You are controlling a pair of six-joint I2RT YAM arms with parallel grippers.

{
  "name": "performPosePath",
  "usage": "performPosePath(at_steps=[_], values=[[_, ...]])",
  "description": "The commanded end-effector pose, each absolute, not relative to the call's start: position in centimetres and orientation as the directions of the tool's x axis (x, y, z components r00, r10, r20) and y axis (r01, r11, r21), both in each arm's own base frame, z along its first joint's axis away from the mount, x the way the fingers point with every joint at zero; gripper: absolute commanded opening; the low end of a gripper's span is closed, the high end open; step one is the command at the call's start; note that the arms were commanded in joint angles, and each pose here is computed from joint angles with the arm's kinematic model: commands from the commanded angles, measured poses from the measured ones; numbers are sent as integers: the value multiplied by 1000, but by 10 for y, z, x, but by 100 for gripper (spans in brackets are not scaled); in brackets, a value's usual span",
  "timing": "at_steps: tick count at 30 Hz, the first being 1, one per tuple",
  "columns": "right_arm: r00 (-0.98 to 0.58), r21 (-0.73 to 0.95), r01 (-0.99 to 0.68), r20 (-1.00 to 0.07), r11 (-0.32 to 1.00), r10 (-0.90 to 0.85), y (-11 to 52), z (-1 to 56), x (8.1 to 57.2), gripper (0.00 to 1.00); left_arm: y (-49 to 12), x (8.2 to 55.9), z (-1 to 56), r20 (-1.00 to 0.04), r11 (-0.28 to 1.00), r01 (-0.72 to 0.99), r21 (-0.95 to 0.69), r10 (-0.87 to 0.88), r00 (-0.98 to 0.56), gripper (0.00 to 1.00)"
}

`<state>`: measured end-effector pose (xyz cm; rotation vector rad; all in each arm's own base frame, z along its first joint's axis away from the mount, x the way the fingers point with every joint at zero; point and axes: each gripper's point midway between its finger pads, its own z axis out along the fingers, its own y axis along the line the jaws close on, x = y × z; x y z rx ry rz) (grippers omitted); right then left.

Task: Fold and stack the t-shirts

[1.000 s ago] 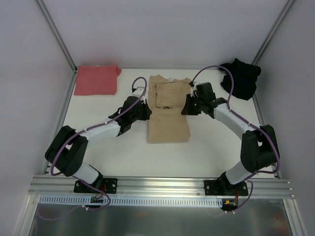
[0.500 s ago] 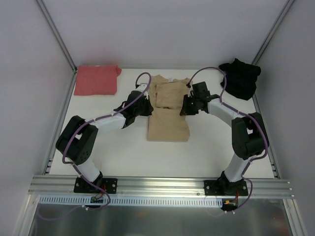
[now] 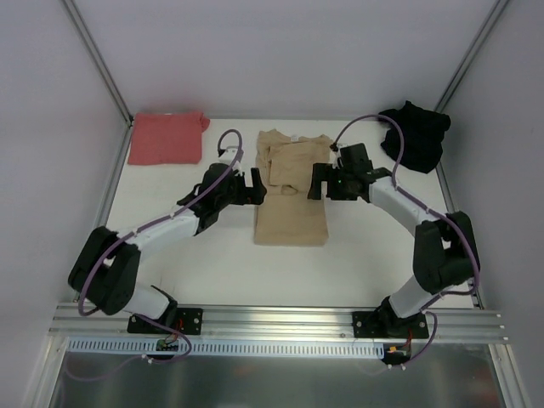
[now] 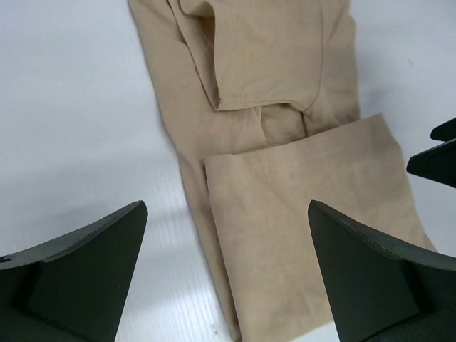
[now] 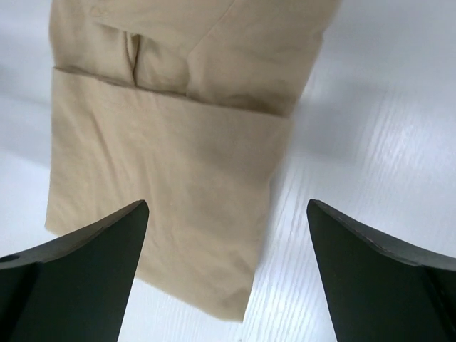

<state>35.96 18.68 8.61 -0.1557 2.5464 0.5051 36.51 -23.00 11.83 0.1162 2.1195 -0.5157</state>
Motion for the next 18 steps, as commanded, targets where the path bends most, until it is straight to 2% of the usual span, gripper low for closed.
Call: performPosePath(at_steps=[1,9,13,18], values=[[-805,294,-222,-593,930,-5,169,122,338,100,-213,344,142,-826,896,266,-356,-168,-539,99],[-810,367,-185,-583,912,70,157,112,275,99,-230,271,104,-695,750,342,-566,-213,-686,99],[-845,446,-168,-524,879,104,168,83,249,99,-246,247,80,-600,671,350,-653,-176,-781,99],[-873,488,-151,-474,859,116,177,60,238,99,-241,234,54,-556,669,310,-675,-185,-810,99]])
